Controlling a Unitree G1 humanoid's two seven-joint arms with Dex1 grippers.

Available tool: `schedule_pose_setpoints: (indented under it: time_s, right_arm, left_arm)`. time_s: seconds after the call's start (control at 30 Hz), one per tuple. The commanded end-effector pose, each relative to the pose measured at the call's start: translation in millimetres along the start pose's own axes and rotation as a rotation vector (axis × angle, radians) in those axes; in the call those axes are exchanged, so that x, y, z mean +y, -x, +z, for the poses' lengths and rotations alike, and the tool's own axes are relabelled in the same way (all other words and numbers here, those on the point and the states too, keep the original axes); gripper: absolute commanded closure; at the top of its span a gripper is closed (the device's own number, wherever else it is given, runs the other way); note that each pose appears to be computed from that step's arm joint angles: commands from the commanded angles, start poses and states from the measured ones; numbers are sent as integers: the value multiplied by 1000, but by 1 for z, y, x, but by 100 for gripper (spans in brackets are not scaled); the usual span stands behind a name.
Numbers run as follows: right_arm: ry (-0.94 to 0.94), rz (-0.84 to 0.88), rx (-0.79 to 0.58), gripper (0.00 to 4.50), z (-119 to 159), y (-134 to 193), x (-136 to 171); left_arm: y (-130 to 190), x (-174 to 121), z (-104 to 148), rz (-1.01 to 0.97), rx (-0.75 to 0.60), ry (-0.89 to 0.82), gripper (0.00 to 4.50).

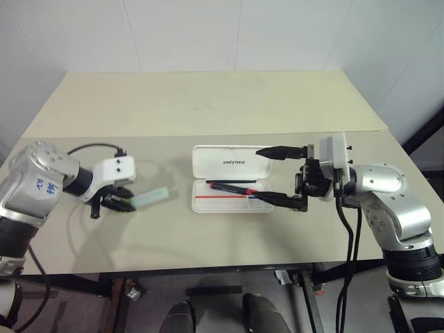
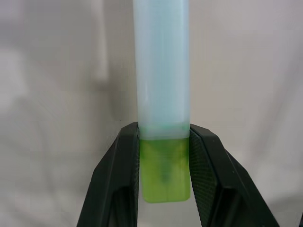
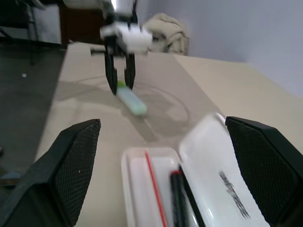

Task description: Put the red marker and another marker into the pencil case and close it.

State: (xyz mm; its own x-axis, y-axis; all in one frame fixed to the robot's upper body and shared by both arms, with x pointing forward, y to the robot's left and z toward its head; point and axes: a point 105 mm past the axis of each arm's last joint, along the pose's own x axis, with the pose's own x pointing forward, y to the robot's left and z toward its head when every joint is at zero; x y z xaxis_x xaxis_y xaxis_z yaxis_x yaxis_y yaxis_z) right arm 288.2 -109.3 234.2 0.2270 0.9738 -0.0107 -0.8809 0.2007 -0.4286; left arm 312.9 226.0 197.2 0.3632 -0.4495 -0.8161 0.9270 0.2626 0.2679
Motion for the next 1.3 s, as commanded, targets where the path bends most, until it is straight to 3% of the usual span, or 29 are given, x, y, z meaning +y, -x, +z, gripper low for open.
schedule_pose_setpoints:
  time_s: [0.03,0.27,0.67,1.3]
  right_arm:
    - [27,-54,23,0,-2,16,-7]
    - [-14,-138,114,0,-26,43,-9]
    - [-31,-232,115,0,-27,52,3]
    - [-31,-299,115,0,-21,56,9]
  left_arm:
    - [1,-6,23,-41,-40,-66,342]
    - [-24,-10,66,-115,-123,-157,342]
    - [-67,-14,112,-200,-217,-227,342]
    - [-98,-12,112,-238,-228,-227,342]
